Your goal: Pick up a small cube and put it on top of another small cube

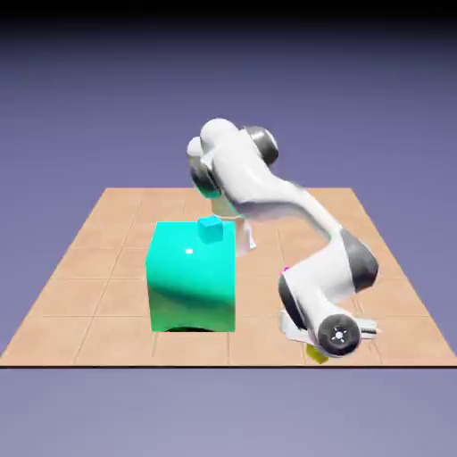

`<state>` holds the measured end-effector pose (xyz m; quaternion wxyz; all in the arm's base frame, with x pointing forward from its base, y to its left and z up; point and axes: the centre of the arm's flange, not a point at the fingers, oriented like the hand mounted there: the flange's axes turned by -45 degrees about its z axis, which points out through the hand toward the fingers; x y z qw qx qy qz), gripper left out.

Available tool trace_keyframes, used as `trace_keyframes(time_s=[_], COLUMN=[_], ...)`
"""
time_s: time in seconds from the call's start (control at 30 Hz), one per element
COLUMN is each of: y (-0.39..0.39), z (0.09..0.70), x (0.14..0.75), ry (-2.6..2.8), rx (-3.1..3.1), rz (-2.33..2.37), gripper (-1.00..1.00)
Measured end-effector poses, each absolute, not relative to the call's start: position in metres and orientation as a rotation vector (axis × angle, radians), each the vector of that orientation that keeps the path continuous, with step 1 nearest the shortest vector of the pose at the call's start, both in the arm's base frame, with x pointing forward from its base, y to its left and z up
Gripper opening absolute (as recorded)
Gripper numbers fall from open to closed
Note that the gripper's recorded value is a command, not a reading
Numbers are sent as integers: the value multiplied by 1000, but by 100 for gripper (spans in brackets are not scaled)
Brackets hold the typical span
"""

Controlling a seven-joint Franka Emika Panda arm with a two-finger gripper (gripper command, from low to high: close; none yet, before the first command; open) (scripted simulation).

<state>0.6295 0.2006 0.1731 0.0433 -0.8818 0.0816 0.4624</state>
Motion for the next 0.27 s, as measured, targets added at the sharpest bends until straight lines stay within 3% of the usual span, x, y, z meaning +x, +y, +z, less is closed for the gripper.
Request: trace_keyframes(time_s=[0.2, 0.23, 0.27], y=[207, 207, 207], z=[133, 132, 132], x=[595, 594, 594], ry=[250, 250, 249], rx=[-2696, -2696, -2698], rz=[1414, 1414, 1415], gripper=[-100, 100, 100])
